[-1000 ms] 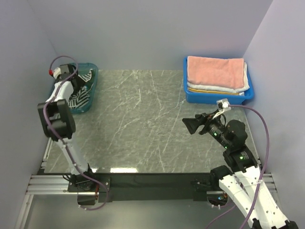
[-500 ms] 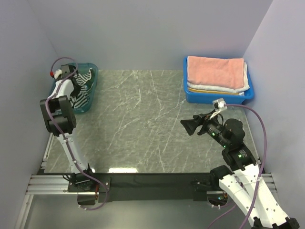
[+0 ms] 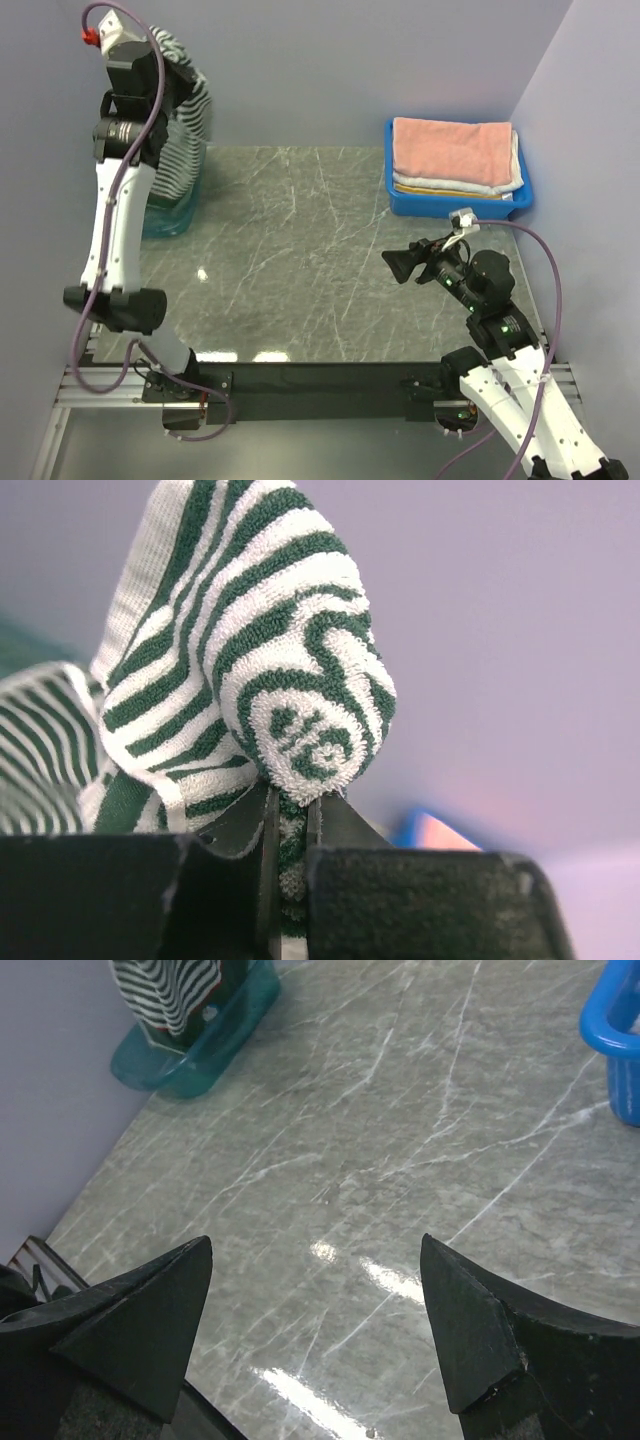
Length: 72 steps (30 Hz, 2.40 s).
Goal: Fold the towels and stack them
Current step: Grab crumpled towel, then move the towel to the center of the board, then flatten out the crumpled towel
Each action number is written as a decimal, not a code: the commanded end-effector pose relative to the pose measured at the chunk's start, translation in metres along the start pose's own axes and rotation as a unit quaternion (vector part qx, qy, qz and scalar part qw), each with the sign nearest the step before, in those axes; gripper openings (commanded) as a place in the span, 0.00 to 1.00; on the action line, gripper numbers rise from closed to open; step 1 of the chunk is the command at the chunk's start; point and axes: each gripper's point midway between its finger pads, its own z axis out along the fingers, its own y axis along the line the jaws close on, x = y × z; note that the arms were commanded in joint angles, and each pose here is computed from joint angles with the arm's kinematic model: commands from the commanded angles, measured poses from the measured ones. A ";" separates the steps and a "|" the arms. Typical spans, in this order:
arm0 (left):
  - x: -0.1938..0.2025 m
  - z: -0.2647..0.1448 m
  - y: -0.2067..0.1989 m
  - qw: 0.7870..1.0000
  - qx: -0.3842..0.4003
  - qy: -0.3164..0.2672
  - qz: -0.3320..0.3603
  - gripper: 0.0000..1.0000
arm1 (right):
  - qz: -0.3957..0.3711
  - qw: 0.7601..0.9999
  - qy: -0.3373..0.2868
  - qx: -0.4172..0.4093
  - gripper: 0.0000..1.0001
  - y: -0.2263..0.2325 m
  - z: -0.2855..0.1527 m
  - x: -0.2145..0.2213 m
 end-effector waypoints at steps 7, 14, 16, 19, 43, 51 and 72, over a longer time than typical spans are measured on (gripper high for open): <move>0.037 -0.125 -0.122 0.974 0.216 0.062 -0.042 0.01 | -0.011 0.999 -0.027 0.025 0.90 -0.005 -0.011 -0.010; 0.195 -0.206 -0.100 0.936 0.277 0.214 -0.021 0.04 | -0.010 0.999 -0.027 0.039 0.90 -0.011 -0.012 -0.008; 0.243 -0.243 -0.103 0.910 0.316 0.270 0.016 0.06 | -0.010 0.999 -0.024 0.038 0.90 -0.012 -0.011 -0.005; 0.325 -0.289 -0.078 0.867 0.335 0.361 0.083 0.09 | -0.009 0.999 -0.016 0.043 0.90 -0.015 -0.006 -0.001; 0.326 -0.286 0.067 0.943 0.111 0.302 0.079 0.92 | 0.028 0.974 0.213 0.074 0.68 -0.037 0.107 0.088; 0.322 -0.157 0.080 0.959 0.025 0.270 0.080 0.83 | 0.001 0.967 0.232 0.103 0.61 -0.043 0.178 0.089; 0.377 0.020 0.090 0.928 -0.162 0.261 0.209 0.88 | -0.039 0.934 0.297 0.195 0.62 -0.086 0.252 0.160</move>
